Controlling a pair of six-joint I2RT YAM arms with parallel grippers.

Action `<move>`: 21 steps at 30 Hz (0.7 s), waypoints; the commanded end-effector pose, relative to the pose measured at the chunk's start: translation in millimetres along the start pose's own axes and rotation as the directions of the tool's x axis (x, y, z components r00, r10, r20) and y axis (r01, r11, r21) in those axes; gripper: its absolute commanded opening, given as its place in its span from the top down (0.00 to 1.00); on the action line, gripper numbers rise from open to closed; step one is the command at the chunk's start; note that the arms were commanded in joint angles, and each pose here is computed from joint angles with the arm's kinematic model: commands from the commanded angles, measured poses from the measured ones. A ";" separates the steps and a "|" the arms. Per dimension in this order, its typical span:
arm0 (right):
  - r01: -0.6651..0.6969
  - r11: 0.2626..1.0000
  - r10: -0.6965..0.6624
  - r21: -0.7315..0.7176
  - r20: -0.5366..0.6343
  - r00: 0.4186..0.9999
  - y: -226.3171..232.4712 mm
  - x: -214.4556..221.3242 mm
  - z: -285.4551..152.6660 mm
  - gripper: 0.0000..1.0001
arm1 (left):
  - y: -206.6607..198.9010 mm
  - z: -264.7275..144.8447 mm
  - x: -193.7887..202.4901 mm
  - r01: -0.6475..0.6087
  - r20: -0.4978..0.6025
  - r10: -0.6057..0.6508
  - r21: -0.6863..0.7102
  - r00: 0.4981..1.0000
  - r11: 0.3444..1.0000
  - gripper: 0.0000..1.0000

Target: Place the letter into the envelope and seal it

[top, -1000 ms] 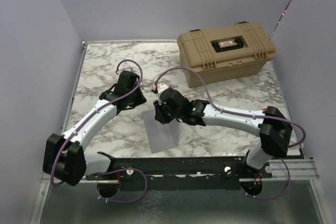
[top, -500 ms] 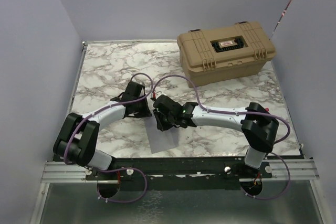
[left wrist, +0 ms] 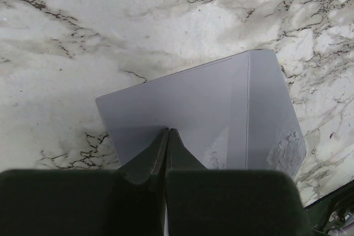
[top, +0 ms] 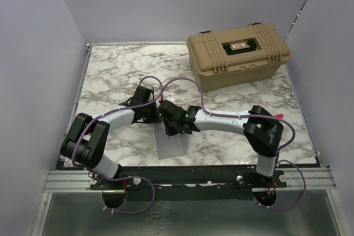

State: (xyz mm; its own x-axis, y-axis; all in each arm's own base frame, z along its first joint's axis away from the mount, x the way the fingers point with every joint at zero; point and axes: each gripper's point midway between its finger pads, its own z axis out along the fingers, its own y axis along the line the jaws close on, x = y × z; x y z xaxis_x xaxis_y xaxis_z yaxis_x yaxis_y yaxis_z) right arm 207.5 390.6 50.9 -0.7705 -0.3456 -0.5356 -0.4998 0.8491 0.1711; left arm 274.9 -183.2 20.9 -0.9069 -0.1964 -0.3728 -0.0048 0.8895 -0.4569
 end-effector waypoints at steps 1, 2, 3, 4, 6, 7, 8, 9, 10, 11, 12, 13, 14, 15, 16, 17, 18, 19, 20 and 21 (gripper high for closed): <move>-0.015 0.997 0.016 0.081 -0.014 1.000 -11.9 5.2 5.8 0.99 | 32.1 7.2 24.8 0.005 -0.070 -0.014 -0.126 0.997 0.992 1.00; -0.015 0.997 0.017 0.080 -0.016 1.000 -11.6 5.8 6.9 1.00 | 32.4 6.3 24.2 0.007 -0.064 -0.016 -0.128 0.998 0.992 1.00; -0.014 0.997 0.016 0.080 -0.020 1.000 -11.2 6.9 8.3 1.00 | 32.9 5.4 24.7 0.009 -0.062 -0.017 -0.130 0.998 0.991 1.00; -0.015 0.996 0.017 0.085 -0.025 1.000 -11.8 7.8 10.1 0.99 | 33.4 4.9 25.9 0.011 -0.063 -0.019 -0.131 0.998 0.991 1.00; -0.015 0.995 0.018 0.100 -0.030 0.999 -13.5 9.6 13.4 0.99 | 34.6 3.9 27.9 0.016 -0.063 -0.025 -0.133 0.998 0.991 1.00; -0.016 0.993 0.019 0.114 -0.028 0.999 -15.7 9.2 14.9 1.00 | 35.2 3.4 29.6 0.017 -0.066 -0.026 -0.133 0.998 0.991 1.00; -0.014 0.991 0.018 0.133 -0.024 1.000 -18.8 8.4 16.3 1.00 | 35.2 3.0 29.6 0.017 -0.064 -0.026 -0.133 0.998 0.991 1.00; -0.014 0.988 0.017 0.155 -0.017 1.000 -22.4 6.9 17.0 1.00 | 35.4 2.5 31.2 0.018 -0.066 -0.027 -0.132 0.997 0.991 1.00; -0.018 0.982 0.018 0.186 -0.001 1.000 -27.4 3.8 17.4 1.00 | 35.7 2.1 31.2 0.018 -0.064 -0.027 -0.132 0.998 0.991 1.00; -0.022 0.979 0.020 0.204 0.013 1.000 -30.6 1.3 17.7 1.00 | 36.4 2.0 32.3 0.018 -0.066 -0.027 -0.134 0.997 0.991 1.00; -0.026 0.976 0.020 0.216 0.028 0.999 -32.6 -1.1 17.9 1.00 | 36.5 1.7 32.3 0.018 -0.066 -0.027 -0.133 0.997 0.991 1.00; -0.029 0.975 0.020 0.221 0.044 0.999 -33.7 -4.1 18.3 1.00 | 36.8 1.6 32.4 0.018 -0.066 -0.027 -0.134 0.997 0.991 1.00; -0.030 0.974 0.018 0.223 0.058 0.998 -33.8 -6.8 19.2 1.00 | 38.0 1.7 32.2 0.020 -0.063 -0.029 -0.140 0.998 0.990 1.00; -0.022 0.977 0.006 0.212 0.076 0.997 -32.0 -11.1 20.0 1.00 | 38.7 2.0 31.1 0.023 -0.058 -0.032 -0.145 0.998 0.989 1.00; -0.022 0.980 0.002 0.196 0.099 0.995 -29.2 -15.8 19.9 1.00 | 39.3 2.6 30.3 0.023 -0.056 -0.032 -0.150 0.998 0.988 1.00; -0.030 0.982 0.008 0.186 0.121 0.993 -27.8 -19.7 19.7 1.00 | 40.2 3.7 29.1 0.024 -0.052 -0.032 -0.156 0.998 0.987 1.00; -0.033 0.983 0.008 0.180 0.139 0.990 -26.7 -23.7 19.1 1.00 | 41.0 4.7 28.3 0.027 -0.051 -0.036 -0.162 0.998 0.986 1.00; -0.030 0.983 0.003 0.180 0.149 0.989 -26.3 -26.0 19.8 1.00 | 42.1 6.2 28.4 0.033 -0.055 -0.042 -0.166 0.998 0.986 1.00; -0.026 0.982 -0.003 0.185 0.153 0.988 -26.6 -27.7 20.7 1.00 | 43.0 7.6 28.9 0.039 -0.059 -0.050 -0.167 0.997 0.985 1.00; -0.016 0.982 -0.012 0.186 0.149 0.989 -26.7 -27.1 23.0 1.00 | 43.3 8.9 30.4 0.046 -0.067 -0.058 -0.167 0.996 0.985 1.00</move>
State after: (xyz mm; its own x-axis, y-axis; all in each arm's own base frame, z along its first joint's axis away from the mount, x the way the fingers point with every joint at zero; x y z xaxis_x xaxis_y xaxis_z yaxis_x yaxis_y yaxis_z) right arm 230.3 382.2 42.2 -0.7497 -0.3107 -0.5843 -0.4220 0.9046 0.0605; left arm 277.9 -181.8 20.8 -0.8932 -0.2273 -0.3880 -0.0250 0.8866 -0.4619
